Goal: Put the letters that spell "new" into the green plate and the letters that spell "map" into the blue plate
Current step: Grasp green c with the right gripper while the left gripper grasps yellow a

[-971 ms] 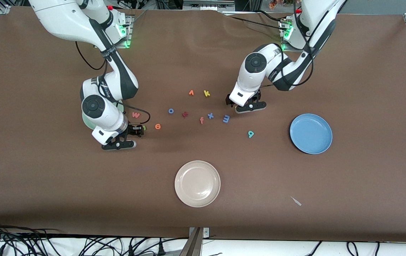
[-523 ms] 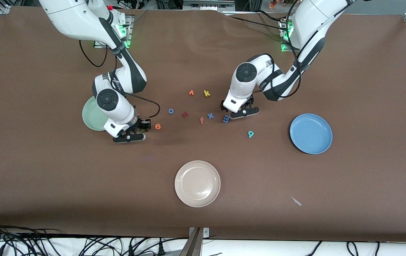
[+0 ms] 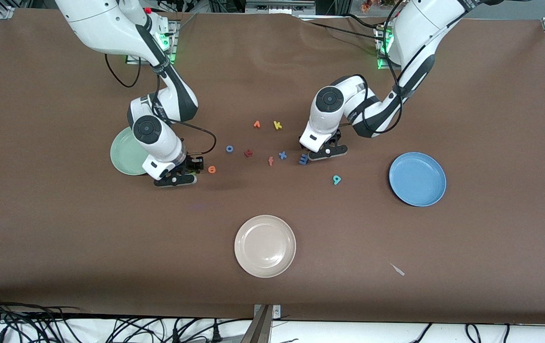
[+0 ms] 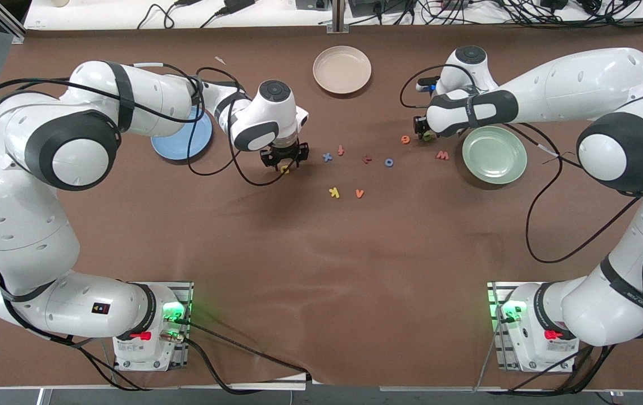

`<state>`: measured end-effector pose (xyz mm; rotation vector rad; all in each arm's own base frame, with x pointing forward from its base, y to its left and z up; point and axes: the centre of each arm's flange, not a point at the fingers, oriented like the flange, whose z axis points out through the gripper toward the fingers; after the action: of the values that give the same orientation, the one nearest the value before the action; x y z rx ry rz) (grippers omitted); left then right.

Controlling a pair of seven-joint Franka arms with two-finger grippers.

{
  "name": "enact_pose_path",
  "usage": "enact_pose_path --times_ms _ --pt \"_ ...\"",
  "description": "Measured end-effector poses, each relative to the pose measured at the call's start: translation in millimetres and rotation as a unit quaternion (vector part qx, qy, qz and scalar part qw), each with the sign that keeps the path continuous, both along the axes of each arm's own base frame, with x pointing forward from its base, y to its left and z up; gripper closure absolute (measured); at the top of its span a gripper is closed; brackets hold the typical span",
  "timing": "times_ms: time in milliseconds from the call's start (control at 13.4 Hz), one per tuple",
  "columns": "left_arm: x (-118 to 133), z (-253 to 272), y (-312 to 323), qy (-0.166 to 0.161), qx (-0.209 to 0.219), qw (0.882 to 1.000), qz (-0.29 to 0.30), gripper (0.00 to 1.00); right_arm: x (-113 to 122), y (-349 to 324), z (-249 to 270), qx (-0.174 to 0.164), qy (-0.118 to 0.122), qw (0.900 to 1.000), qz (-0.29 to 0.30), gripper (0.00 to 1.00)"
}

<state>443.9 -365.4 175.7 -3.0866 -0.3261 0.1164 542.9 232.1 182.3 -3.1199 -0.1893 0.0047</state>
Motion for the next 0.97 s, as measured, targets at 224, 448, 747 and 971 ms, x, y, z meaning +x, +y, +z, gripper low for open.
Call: enact_pose_path --times_ms 224,448,747,971 --pt "-2.8 -3.7 2.8 0.010 0.013 1.000 -0.006 0.44 -1.1 1.2 -0.7 0.000 0.000 1.000 0.001 0.46" --pt "-3.8 -3.8 2.1 0.012 0.014 1.000 -0.008 0.50 -1.7 2.3 -1.3 0.000 0.001 1.000 0.002 0.57" --pt "-2.8 -2.3 1.2 0.011 0.014 1.000 -0.008 0.72 -1.9 2.9 -1.7 0.000 0.000 1.000 0.003 0.72" --pt "2.5 -1.6 5.7 0.011 0.016 1.000 -0.003 0.72 -0.6 2.6 0.3 0.000 -0.001 1.000 0.005 0.72"
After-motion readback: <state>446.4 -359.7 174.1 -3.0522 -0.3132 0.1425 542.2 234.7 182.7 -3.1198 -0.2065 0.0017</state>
